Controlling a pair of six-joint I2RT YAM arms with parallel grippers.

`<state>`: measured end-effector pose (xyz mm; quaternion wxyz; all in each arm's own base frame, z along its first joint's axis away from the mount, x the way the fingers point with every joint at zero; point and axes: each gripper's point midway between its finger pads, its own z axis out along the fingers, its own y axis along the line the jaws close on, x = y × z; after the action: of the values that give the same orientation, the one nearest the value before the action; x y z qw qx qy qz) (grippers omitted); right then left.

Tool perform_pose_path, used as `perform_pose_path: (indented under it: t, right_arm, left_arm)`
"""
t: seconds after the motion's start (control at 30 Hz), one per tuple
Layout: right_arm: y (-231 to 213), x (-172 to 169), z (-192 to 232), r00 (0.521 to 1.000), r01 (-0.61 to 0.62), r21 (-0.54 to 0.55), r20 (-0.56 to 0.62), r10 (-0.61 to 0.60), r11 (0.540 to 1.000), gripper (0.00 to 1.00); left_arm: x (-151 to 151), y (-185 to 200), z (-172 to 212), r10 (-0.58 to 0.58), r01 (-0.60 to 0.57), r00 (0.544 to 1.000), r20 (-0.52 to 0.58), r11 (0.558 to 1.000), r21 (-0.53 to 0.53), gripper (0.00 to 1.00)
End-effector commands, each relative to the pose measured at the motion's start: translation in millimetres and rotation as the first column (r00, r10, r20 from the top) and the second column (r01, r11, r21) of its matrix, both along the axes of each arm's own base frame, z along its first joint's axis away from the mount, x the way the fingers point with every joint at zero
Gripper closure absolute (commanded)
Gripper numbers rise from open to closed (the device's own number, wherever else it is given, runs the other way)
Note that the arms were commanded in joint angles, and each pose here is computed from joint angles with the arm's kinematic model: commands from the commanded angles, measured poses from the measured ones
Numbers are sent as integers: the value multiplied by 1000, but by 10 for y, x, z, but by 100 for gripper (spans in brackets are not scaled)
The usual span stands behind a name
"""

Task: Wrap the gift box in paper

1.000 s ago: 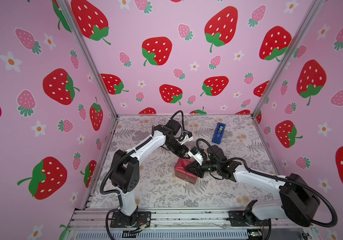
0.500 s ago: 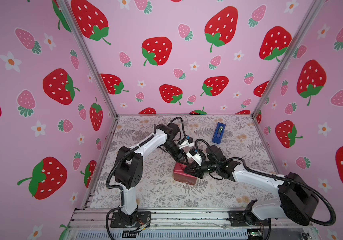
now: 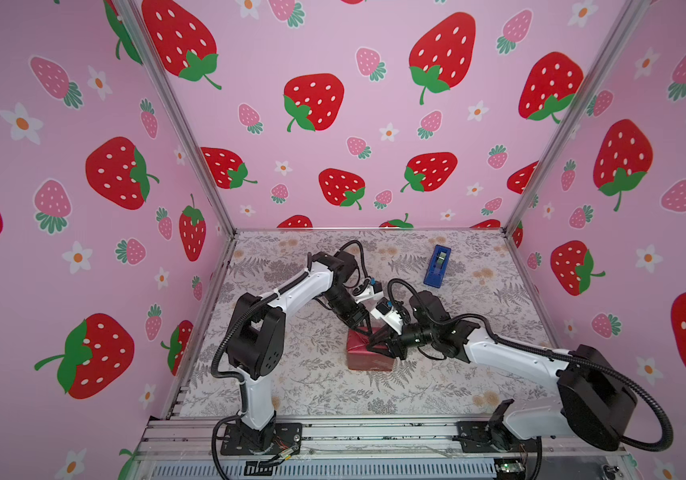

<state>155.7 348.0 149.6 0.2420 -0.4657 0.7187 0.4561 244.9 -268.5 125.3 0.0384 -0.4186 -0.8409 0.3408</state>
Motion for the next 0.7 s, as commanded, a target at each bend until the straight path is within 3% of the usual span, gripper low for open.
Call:
perform_pose_path:
  t: [0.0, 0.13, 0.27, 0.33, 0.43, 0.67]
  right_arm:
    - [-194, -66, -180, 998, 35, -129, -54, -42, 991, 59]
    - [-223, 17, 251, 989, 140, -70, -46, -144, 988, 54]
    - [-272, 2, 614, 941, 280, 6, -199, -274, 960, 53]
    - [-314, 2, 671, 884, 372, 1, -307, -353, 928, 55]
    - [-387, -32, 554, 760, 489, -90, -444, -475, 867, 55]
    - [-224, -422, 400, 584, 500, -94, -698, -415, 861, 46]
  left_arm:
    - [-164, 241, -247, -12, 18, 999, -33, 984, 176, 53]
    - [-203, 267, -258, -2, 7, 1000, -28, 983, 186, 52]
    - [-229, 292, -277, 8, -3, 1000, -26, 981, 196, 52]
    - [-224, 299, -279, 13, -9, 1000, -21, 980, 197, 52]
    - [-228, 288, -272, 23, -18, 999, -25, 982, 186, 52]
    - [-219, 298, -288, 38, -33, 999, -21, 980, 198, 52]
